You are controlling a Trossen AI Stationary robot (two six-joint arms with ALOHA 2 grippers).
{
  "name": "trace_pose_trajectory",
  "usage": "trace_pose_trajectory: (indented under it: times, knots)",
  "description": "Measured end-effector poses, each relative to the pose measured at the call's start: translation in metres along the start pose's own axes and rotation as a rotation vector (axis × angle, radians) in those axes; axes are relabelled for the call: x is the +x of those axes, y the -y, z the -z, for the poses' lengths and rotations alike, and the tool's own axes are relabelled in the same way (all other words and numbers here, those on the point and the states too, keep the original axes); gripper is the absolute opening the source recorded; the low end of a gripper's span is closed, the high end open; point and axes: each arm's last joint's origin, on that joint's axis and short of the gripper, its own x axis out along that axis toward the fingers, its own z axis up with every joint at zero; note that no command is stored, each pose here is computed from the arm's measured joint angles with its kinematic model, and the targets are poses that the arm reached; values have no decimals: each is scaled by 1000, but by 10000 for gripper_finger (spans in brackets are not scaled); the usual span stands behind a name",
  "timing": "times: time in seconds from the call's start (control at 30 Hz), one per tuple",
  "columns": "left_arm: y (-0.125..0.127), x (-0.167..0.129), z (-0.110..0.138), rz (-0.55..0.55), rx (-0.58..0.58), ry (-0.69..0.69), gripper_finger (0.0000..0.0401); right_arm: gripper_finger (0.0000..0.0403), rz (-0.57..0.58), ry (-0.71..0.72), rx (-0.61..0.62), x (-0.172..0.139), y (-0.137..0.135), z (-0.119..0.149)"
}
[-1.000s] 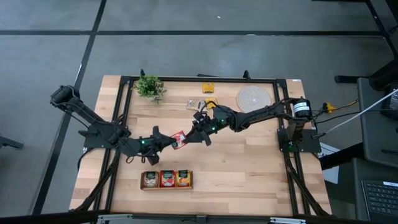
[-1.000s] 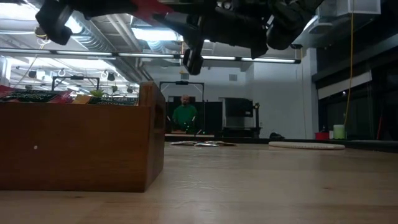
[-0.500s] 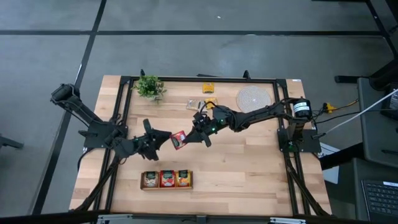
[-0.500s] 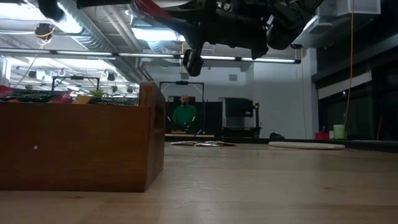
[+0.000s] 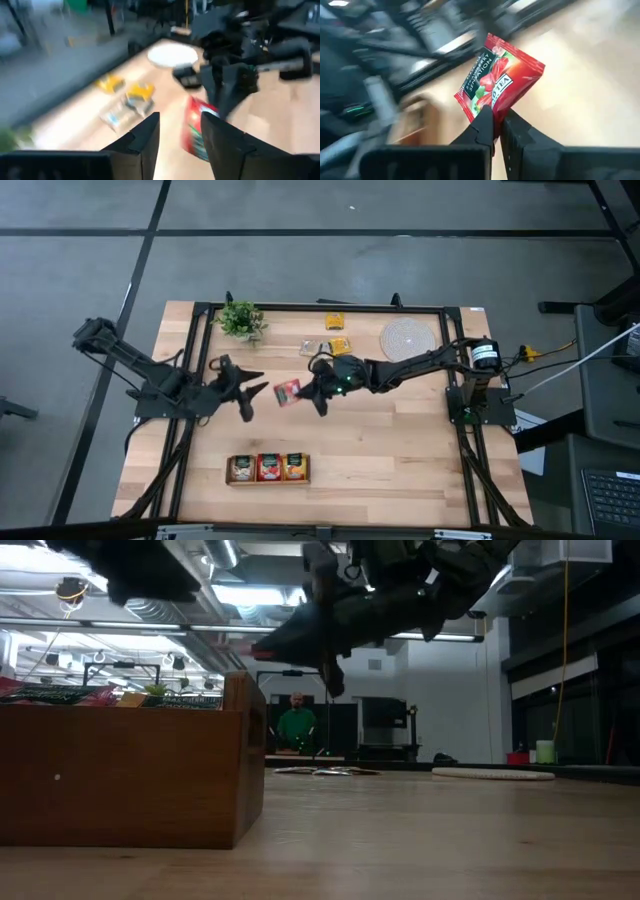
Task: Pick & Place Tea
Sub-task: Put the red tea bag into the middle section of the wooden organizer
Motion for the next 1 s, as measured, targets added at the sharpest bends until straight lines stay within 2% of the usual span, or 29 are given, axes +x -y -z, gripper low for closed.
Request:
trace_pose_trajectory:
  times: [0.1, 0.2, 0.3, 0.47, 0.7, 1.0]
  knots:
    - [-9, 5, -1, 36, -138, -76, 152, 18, 175, 87, -104, 1, -4, 3]
    - [-14, 10, -2, 52, -185, -112, 164, 18, 306, 164, -209, 1, -12, 5]
    - [-18, 17, -3, 30, -204, -125, 175, 18, 360, 204, -292, 1, -20, 6]
    - [-24, 26, -7, 44, -215, -135, 189, 18, 346, 271, -356, 1, -30, 4]
    - [-19, 35, -19, 161, -149, -65, 198, 21, 319, 364, -391, -1, -36, -5]
    - [-17, 41, -16, 97, -107, -54, 178, 19, 313, 375, -390, -1, -37, -6]
